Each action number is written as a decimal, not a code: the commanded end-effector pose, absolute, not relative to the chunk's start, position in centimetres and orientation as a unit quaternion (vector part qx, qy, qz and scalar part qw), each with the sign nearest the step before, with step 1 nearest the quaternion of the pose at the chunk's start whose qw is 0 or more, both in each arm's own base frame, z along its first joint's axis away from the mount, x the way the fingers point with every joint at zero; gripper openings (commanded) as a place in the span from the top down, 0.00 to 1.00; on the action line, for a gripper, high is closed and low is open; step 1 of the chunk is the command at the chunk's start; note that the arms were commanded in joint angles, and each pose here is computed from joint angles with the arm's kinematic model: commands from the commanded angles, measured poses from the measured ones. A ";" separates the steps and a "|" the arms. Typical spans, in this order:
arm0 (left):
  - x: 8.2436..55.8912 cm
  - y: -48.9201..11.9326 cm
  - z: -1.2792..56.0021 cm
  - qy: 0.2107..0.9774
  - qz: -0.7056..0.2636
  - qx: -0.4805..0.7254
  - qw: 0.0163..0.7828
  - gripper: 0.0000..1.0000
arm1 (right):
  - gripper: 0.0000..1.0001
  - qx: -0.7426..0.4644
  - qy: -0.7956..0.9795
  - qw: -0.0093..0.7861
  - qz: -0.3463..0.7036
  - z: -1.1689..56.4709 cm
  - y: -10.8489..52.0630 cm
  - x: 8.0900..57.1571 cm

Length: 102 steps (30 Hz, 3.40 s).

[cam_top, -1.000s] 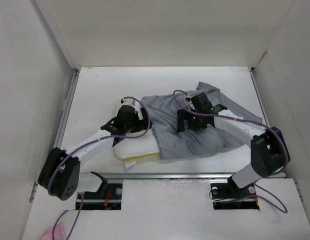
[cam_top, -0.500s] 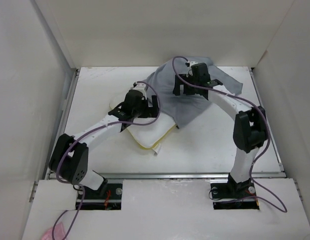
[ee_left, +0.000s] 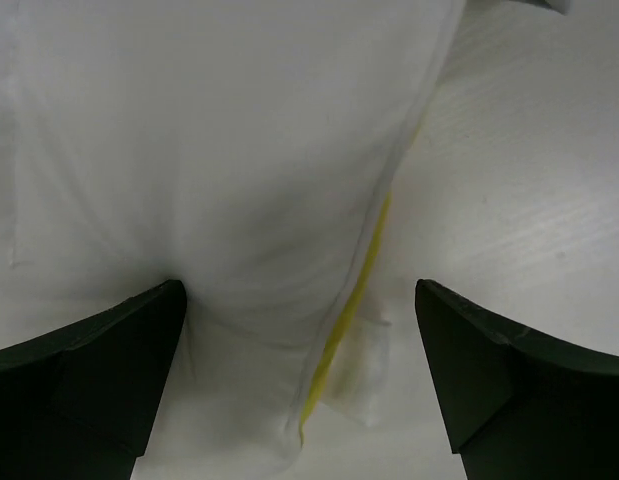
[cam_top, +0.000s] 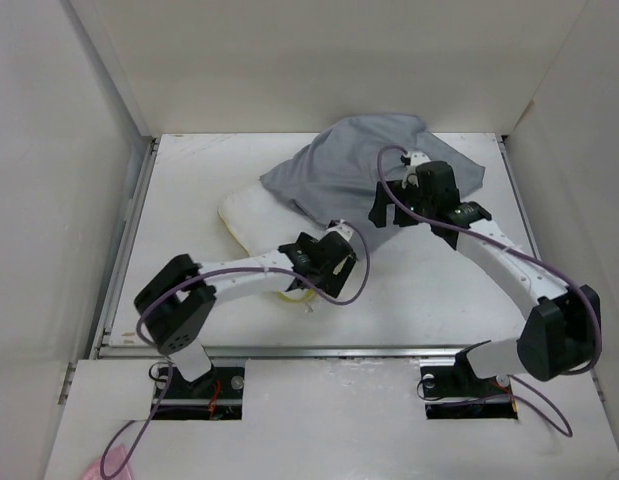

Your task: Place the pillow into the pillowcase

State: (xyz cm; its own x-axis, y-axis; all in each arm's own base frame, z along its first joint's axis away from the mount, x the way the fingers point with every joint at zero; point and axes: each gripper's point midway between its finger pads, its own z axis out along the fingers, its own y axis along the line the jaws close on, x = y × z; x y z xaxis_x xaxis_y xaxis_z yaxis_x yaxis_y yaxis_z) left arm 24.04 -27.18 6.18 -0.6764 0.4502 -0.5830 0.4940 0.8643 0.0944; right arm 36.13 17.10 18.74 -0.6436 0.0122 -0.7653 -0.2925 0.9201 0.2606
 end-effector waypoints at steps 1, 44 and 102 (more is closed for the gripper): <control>24.2 -22.9 4.3 0.932 0.100 0.218 0.270 0.00 | 0.00 -0.097 0.881 0.412 0.212 18.5 17.8 34.7; 32.6 -33.4 20.6 0.866 -0.110 0.181 0.453 1.00 | 1.00 -0.133 0.857 0.473 0.157 19.2 22.7 33.9; 45.7 -13.3 12.6 0.855 -0.265 -0.189 0.403 0.00 | 0.33 -0.252 0.819 0.514 0.029 21.8 37.0 52.1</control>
State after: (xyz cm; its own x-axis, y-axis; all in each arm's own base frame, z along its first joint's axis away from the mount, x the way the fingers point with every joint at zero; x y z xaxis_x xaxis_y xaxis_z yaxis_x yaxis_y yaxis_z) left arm 43.19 -11.06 8.97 -0.6223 -0.5773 -0.5287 -0.2731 0.7930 -0.5445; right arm 50.81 35.98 17.98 -0.4321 -0.4274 -0.7942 -0.4922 0.8496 -0.1895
